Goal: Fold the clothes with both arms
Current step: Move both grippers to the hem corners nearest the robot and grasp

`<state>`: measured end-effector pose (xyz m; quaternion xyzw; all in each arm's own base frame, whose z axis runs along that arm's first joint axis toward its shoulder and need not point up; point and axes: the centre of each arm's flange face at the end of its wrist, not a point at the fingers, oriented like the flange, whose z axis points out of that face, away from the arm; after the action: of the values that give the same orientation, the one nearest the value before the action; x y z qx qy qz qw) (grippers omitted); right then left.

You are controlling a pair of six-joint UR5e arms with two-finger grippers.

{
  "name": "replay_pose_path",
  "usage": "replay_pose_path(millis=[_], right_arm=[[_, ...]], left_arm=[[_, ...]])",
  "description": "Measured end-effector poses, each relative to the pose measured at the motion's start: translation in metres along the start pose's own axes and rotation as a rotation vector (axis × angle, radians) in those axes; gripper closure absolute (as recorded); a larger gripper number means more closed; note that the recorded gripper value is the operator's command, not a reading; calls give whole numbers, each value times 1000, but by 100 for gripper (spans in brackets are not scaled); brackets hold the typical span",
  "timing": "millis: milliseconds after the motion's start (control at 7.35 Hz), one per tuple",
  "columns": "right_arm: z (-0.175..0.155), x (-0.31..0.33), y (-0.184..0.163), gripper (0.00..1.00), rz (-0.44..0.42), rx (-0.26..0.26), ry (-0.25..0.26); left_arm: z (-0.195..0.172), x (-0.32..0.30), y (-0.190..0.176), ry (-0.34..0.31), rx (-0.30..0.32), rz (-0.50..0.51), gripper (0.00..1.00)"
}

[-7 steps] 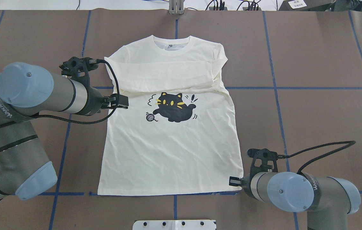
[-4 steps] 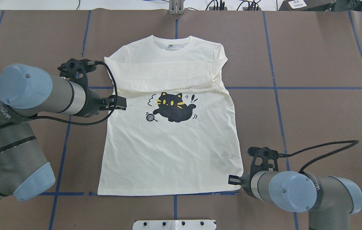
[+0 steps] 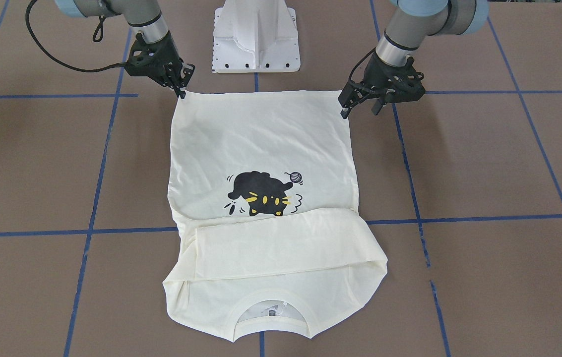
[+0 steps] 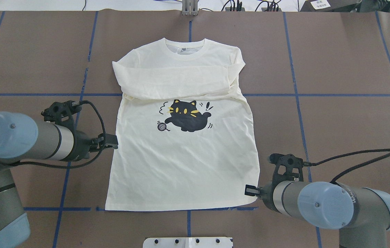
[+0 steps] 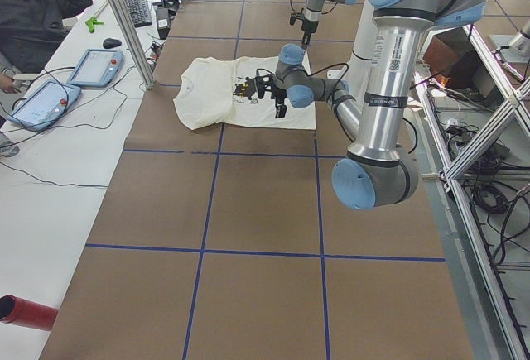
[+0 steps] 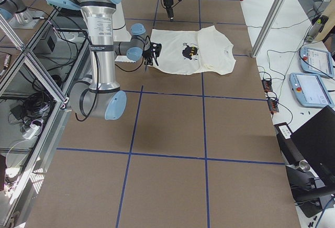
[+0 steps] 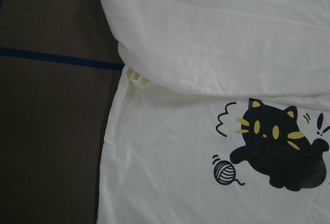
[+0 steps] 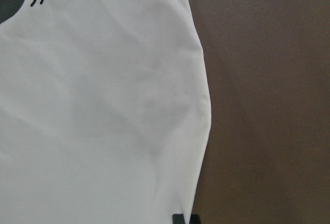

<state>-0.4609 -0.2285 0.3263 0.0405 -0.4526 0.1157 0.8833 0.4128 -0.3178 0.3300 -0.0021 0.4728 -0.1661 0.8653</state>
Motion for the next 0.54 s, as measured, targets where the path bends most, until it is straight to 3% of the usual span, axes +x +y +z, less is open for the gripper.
replay_pose_path(millis=[272, 544], right_arm=[[-3, -3, -3, 100, 4, 2, -12], [-5, -4, -7, 100, 8, 6, -16]], left_arm=[[30, -11, 61, -51, -15, -69, 3], [60, -21, 95, -105, -30, -80, 6]])
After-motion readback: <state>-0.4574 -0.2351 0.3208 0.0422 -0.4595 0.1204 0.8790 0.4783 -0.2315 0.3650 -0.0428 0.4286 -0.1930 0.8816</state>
